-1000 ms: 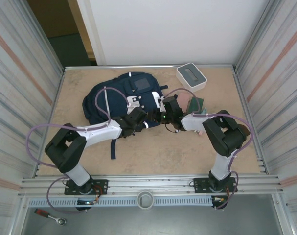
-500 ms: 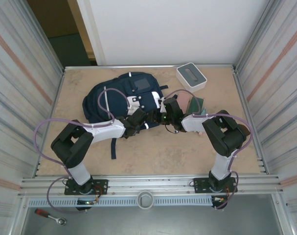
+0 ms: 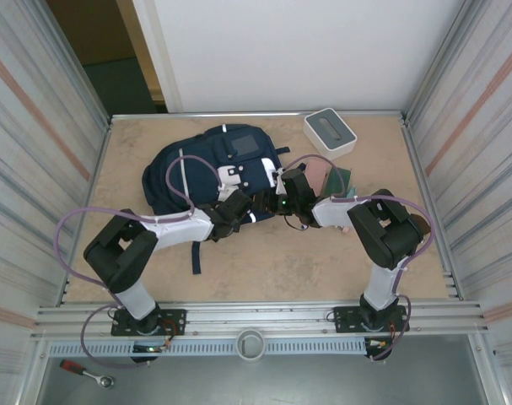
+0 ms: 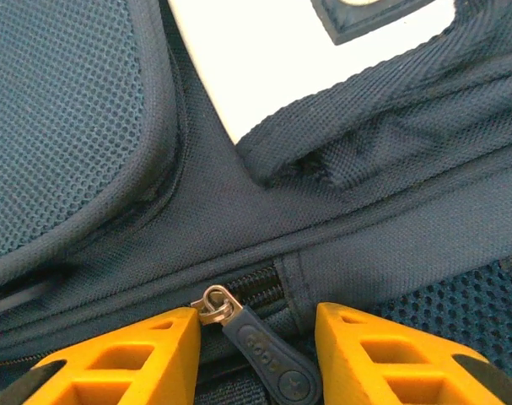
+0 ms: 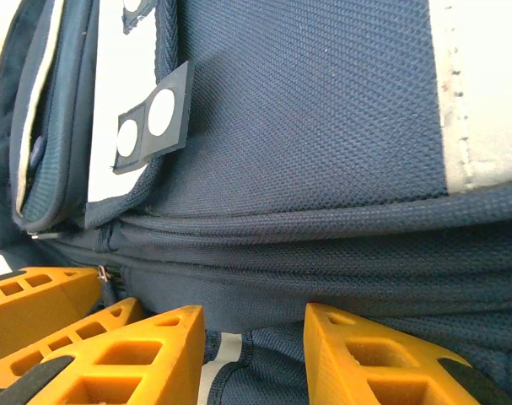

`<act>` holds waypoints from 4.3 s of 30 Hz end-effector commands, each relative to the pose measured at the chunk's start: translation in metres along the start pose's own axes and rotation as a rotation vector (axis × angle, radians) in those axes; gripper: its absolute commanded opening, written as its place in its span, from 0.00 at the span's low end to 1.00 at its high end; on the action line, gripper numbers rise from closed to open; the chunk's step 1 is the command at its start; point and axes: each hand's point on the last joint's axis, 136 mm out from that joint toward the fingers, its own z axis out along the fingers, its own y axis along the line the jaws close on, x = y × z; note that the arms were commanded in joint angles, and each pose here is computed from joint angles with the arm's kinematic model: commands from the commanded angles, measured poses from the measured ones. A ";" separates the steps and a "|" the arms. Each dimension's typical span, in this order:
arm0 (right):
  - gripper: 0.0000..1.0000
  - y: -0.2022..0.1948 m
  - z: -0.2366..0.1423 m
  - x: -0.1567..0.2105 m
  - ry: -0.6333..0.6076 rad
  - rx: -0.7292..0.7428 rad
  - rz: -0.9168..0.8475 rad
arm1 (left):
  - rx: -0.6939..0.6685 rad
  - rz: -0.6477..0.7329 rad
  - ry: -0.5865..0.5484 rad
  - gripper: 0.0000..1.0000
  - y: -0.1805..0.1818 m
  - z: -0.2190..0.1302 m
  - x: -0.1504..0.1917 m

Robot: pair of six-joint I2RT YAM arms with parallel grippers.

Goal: Pack the student bag

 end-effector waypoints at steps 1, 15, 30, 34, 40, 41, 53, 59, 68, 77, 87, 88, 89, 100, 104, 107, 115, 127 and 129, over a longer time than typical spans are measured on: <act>0.35 -0.014 0.004 0.015 0.061 0.045 0.037 | -0.029 -0.008 0.009 0.37 0.011 -0.005 0.008; 0.35 -0.019 0.006 0.017 0.066 0.054 0.042 | -0.042 0.015 0.000 0.25 0.013 -0.006 0.004; 0.35 -0.024 0.006 0.018 0.064 0.068 0.046 | -0.066 0.052 0.015 0.18 0.016 0.000 0.003; 0.35 -0.026 0.005 0.018 0.067 0.077 0.044 | -0.061 0.055 0.007 0.15 0.017 -0.002 0.001; 0.35 -0.029 0.004 0.021 0.070 0.087 0.045 | -0.037 0.054 0.000 0.13 0.016 -0.005 0.000; 0.35 -0.030 0.004 0.022 0.071 0.089 0.044 | -0.035 0.054 0.001 0.12 0.016 -0.005 0.001; 0.35 -0.032 0.005 0.022 0.072 0.094 0.049 | 0.010 0.023 -0.004 0.04 0.022 -0.006 0.002; 0.35 -0.042 0.005 0.023 0.078 0.139 0.063 | 0.029 0.010 -0.013 0.00 0.027 -0.007 0.002; 0.35 -0.055 -0.002 0.022 0.079 0.236 0.033 | 0.041 -0.059 -0.027 0.00 0.057 -0.017 0.001; 0.39 -0.005 -0.016 0.003 0.077 0.142 -0.114 | 0.132 -0.095 -0.002 0.00 0.058 -0.024 0.003; 0.56 0.018 -0.061 0.027 0.022 0.258 -0.084 | 0.252 -0.132 -0.063 0.00 0.049 -0.049 -0.009; 0.59 0.014 -0.063 0.030 0.001 0.271 -0.045 | 0.257 -0.132 -0.069 0.00 0.048 -0.051 -0.009; 0.64 0.011 -0.063 0.033 -0.016 0.276 -0.005 | 0.262 -0.133 -0.074 0.00 0.048 -0.052 -0.010; 0.73 0.013 -0.015 0.006 -0.074 0.128 0.195 | 0.264 -0.095 -0.063 0.00 0.047 -0.057 0.001; 0.37 -0.012 -0.008 -0.001 -0.078 0.189 0.178 | 0.178 -0.069 -0.044 0.00 0.063 -0.056 0.009; 0.18 -0.036 -0.015 -0.009 -0.094 0.261 0.146 | 0.012 -0.034 -0.030 0.00 0.093 -0.055 0.016; 0.11 -0.032 -0.031 -0.043 -0.064 0.324 -0.091 | -0.083 -0.095 -0.030 0.00 0.118 -0.055 0.018; 0.31 -0.011 -0.033 -0.063 0.036 0.251 -0.140 | 0.251 -0.127 -0.054 0.00 0.050 -0.066 0.002; 0.46 -0.008 -0.043 -0.058 0.028 0.243 -0.092 | 0.274 -0.134 -0.067 0.00 0.042 -0.069 -0.002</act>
